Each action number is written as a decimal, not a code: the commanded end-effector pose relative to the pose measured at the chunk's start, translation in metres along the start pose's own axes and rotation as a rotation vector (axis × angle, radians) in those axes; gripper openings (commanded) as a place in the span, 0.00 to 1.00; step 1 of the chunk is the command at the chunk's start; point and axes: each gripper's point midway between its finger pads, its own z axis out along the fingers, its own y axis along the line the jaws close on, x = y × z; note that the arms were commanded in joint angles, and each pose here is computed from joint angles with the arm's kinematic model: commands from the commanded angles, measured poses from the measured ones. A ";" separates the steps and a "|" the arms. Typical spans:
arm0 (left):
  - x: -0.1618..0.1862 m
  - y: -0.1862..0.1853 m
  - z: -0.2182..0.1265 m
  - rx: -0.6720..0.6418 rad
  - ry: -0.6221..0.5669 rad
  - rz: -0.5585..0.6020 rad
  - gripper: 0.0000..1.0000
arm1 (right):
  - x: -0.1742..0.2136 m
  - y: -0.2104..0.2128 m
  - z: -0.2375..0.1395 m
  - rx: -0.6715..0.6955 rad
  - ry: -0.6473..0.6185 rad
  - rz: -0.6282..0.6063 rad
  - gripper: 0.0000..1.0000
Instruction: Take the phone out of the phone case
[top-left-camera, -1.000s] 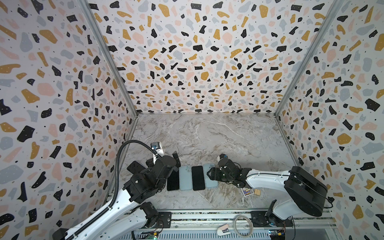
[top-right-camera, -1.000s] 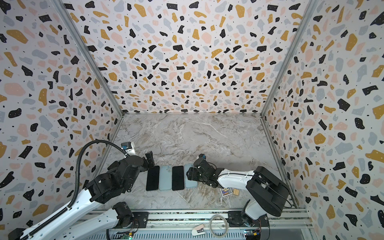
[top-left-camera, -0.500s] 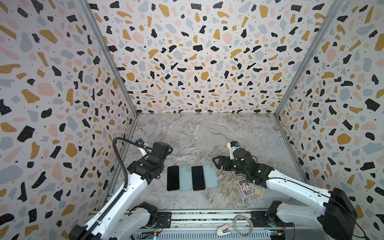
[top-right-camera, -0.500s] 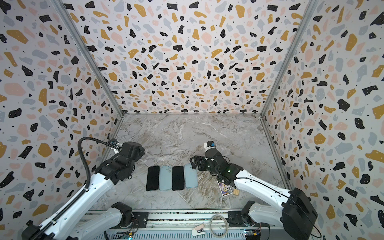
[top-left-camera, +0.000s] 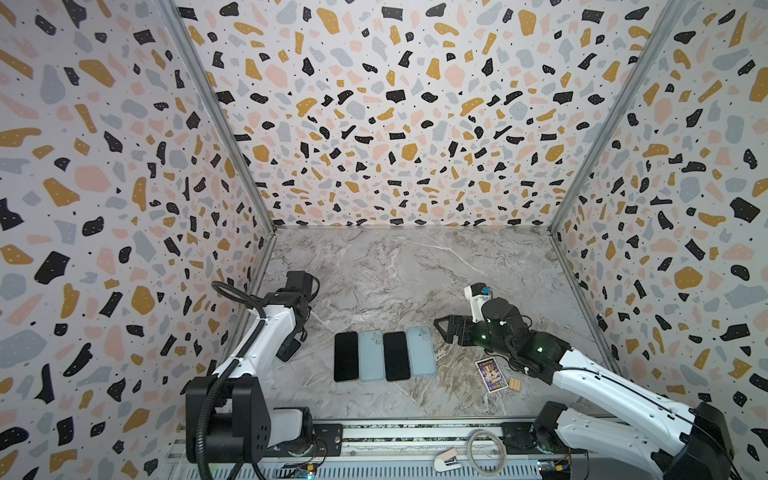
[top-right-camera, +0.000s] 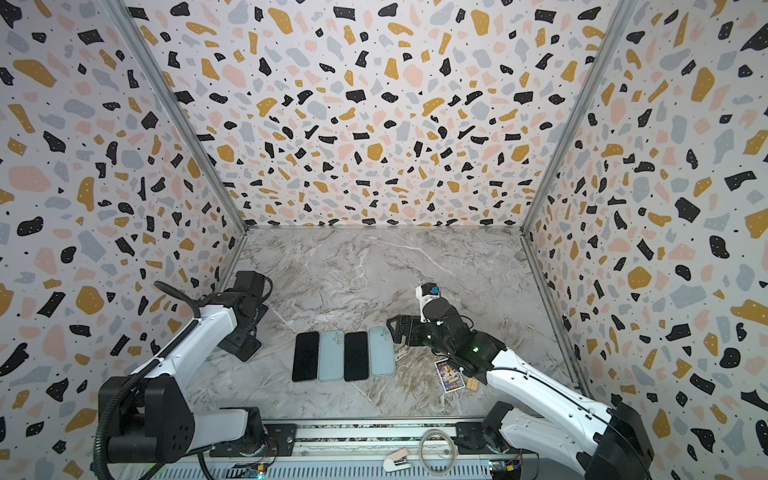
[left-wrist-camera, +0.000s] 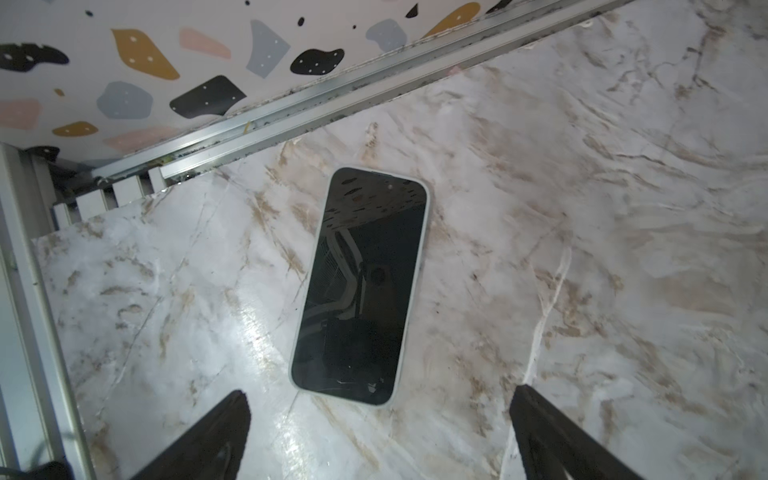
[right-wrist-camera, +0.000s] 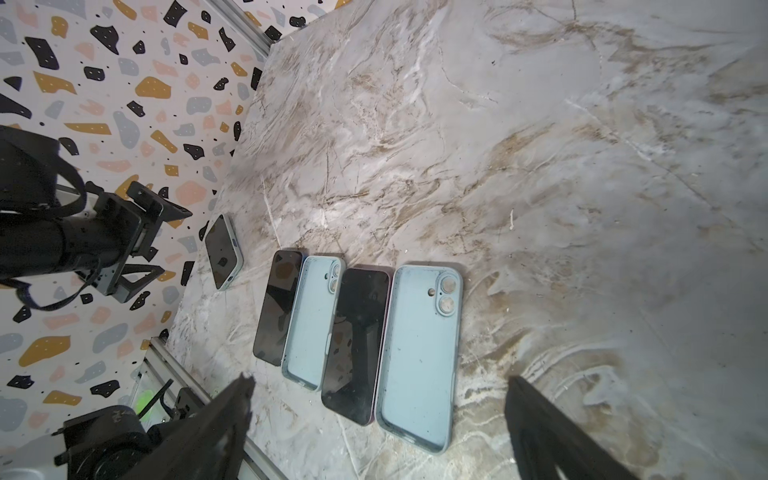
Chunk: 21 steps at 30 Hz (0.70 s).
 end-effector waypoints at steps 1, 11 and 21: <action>0.010 0.005 0.021 -0.015 0.108 -0.002 1.00 | 0.005 -0.005 -0.007 0.006 0.011 0.004 0.97; 0.025 0.020 0.064 -0.143 0.285 0.080 1.00 | 0.003 -0.003 -0.012 0.005 -0.001 0.014 0.99; 0.025 0.013 0.069 -0.110 0.289 0.096 1.00 | -0.002 0.002 -0.009 -0.009 -0.009 0.013 0.99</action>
